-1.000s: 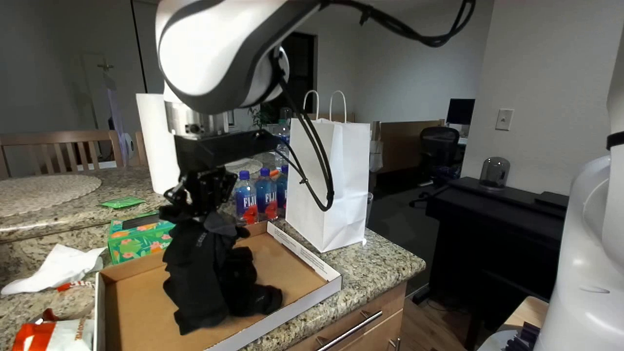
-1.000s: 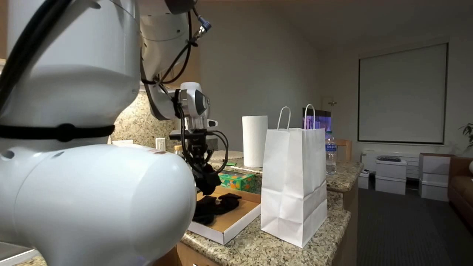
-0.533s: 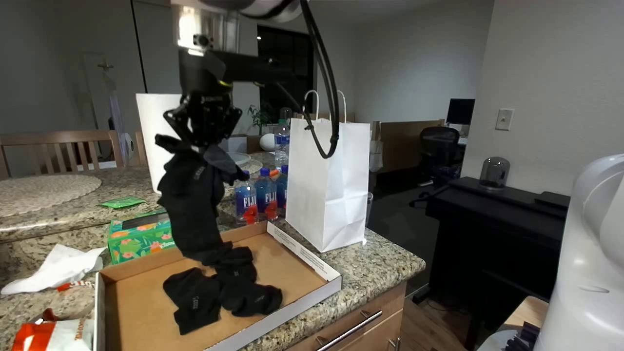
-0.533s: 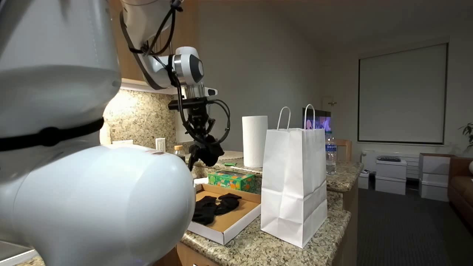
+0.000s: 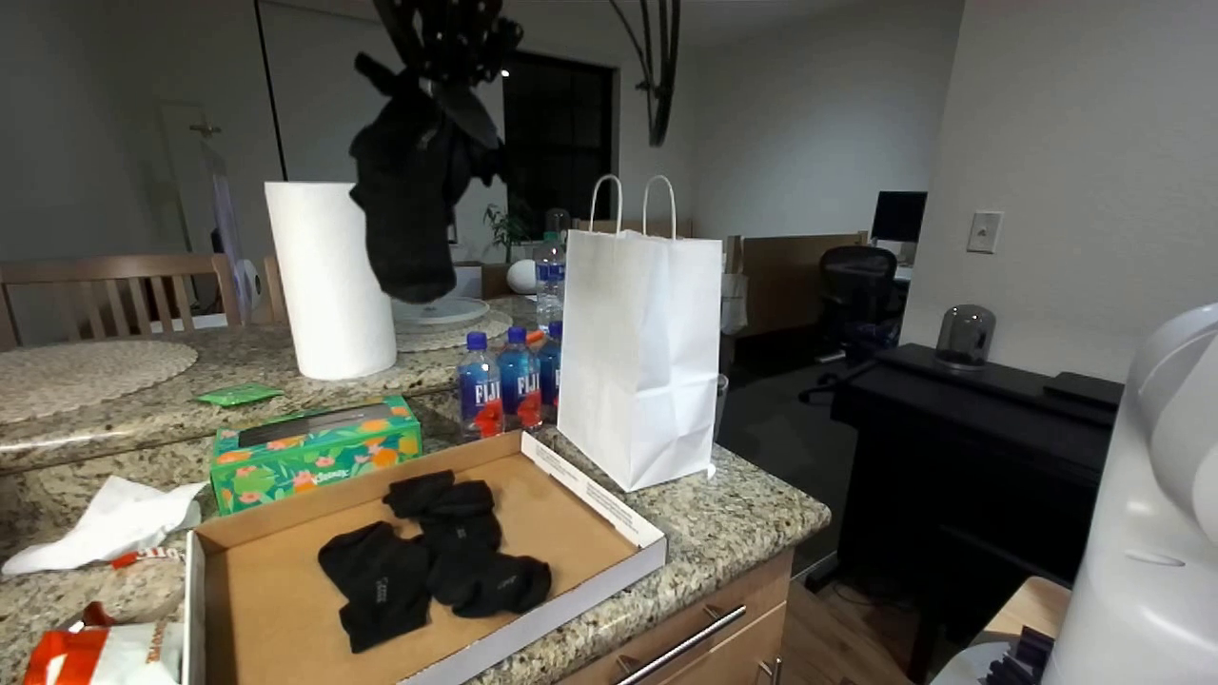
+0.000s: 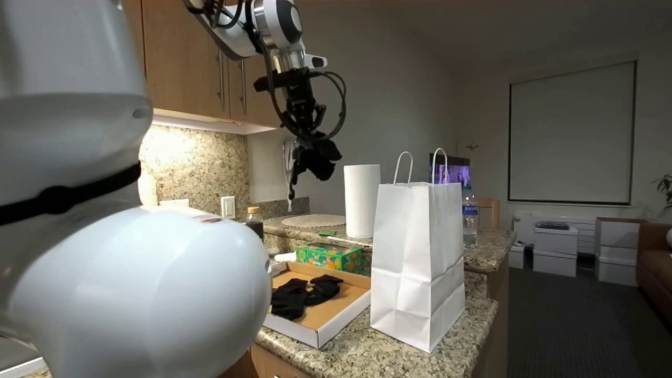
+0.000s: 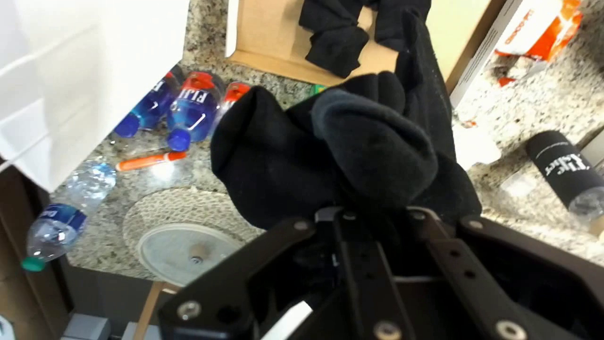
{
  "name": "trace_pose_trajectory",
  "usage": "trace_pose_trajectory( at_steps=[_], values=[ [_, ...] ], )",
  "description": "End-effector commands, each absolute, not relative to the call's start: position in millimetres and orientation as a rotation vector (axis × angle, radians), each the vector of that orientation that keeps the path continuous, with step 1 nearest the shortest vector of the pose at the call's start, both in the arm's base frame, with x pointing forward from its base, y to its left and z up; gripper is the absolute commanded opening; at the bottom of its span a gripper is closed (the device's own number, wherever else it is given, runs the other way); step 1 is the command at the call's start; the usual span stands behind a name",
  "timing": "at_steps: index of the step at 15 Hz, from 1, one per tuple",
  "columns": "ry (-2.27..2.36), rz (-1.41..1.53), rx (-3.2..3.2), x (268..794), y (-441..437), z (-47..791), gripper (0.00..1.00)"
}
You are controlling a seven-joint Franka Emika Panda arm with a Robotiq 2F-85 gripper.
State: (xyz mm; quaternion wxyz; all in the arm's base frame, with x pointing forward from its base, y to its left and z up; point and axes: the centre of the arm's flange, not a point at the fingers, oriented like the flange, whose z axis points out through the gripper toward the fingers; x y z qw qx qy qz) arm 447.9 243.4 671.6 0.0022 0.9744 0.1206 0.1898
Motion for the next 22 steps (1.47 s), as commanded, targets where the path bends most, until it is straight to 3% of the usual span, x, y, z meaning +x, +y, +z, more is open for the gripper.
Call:
trace_pose_trajectory(
  at_steps=[1, 7, 14, 22],
  values=[
    [0.145, 0.615, 3.082, 469, 196, 732, 0.1],
    [-0.205, 0.641, 3.124, 478, 86, 792, 0.1],
    [-0.708, 0.613, 3.169, 491, -43, 792, 0.1],
    [-0.988, 0.56, 3.052, 504, -82, 778, 0.1]
  ],
)
